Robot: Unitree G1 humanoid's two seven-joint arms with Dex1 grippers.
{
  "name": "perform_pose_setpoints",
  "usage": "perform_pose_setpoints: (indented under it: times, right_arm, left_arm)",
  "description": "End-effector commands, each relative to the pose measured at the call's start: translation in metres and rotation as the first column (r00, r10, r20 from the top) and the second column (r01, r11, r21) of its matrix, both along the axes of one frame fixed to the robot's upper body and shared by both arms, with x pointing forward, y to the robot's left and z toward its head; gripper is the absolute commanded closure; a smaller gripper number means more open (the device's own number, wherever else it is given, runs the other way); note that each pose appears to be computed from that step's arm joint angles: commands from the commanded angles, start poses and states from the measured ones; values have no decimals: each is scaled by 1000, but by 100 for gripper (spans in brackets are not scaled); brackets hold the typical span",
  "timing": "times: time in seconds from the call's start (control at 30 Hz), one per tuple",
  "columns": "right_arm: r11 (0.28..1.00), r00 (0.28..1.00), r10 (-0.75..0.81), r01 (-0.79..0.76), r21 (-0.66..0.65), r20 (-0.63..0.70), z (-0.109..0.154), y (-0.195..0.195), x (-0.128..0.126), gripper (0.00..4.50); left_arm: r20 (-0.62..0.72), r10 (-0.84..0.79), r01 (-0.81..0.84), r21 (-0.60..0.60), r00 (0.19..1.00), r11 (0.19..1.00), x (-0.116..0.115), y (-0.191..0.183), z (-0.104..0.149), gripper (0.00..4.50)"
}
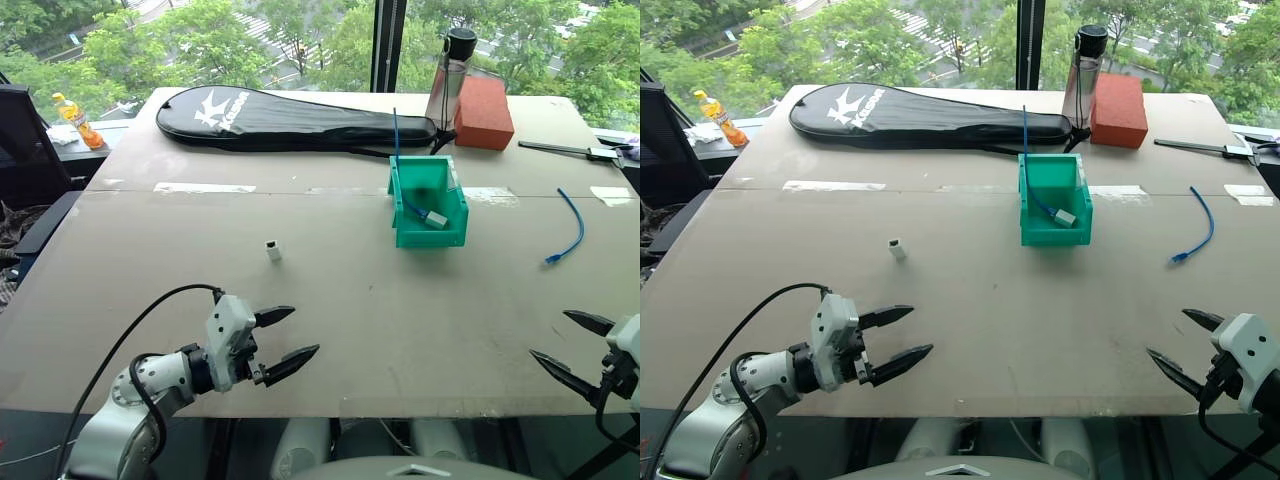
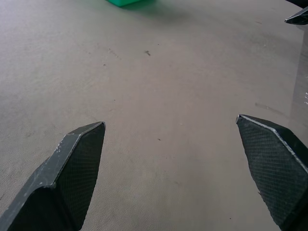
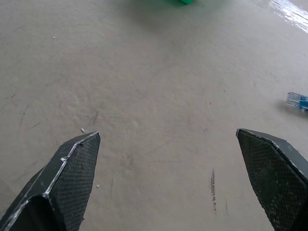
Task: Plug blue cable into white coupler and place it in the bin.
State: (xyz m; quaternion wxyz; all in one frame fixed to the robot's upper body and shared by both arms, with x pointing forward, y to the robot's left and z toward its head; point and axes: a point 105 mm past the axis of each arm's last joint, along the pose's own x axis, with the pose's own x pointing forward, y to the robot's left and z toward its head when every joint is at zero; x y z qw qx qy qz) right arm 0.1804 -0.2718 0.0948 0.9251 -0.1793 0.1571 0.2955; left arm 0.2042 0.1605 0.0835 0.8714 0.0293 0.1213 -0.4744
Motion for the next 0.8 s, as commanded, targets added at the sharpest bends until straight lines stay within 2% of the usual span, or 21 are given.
perform_pose_setpoints:
  times: [0.03, 0.13, 0.27, 0.37, 0.47, 0.53, 0.63, 0.73, 0.8]
  right_arm:
    - [1000, 999, -16, 17, -25, 49, 11, -5, 3, 3]
    - [999, 997, -20, 22, -34, 72, 19, -5, 9, 3]
    - [998, 997, 29, -24, -63, 76, 35, -5, 20, 3]
    - [987, 995, 82, -74, -143, 53, 44, -7, 29, 3]
    - [944, 990, 135, -140, -301, -36, 57, -13, 50, 3]
    - [884, 976, 179, -215, -416, -125, 61, -18, 60, 3]
    - [802, 945, 240, -323, -503, -224, 67, -20, 73, 3]
    - [660, 916, 289, -402, -635, -280, 68, -27, 99, 3]
    - [616, 904, 309, -427, -662, -296, 66, -29, 121, 3]
  left_arm:
    - [46, -12, 13, -20, 999, 1000, 6, -3, 9, 3]
    - [77, -32, 37, -64, 996, 997, 16, -12, 18, 3]
    - [105, -110, 121, -99, 988, 988, 17, -25, 31, 3]
    - [143, -188, 203, -99, 972, 974, 13, -34, 41, 3]
    - [199, -285, 299, -42, 937, 953, 9, -42, 45, 3]
    - [213, -320, 331, -20, 923, 943, 8, -45, 44, 3]
    - [219, -344, 356, -16, 913, 935, 6, -51, 46, 3]
    - [232, -348, 362, -20, 908, 932, 4, -57, 50, 3]
    - [245, -354, 370, -22, 903, 929, 3, -61, 53, 3]
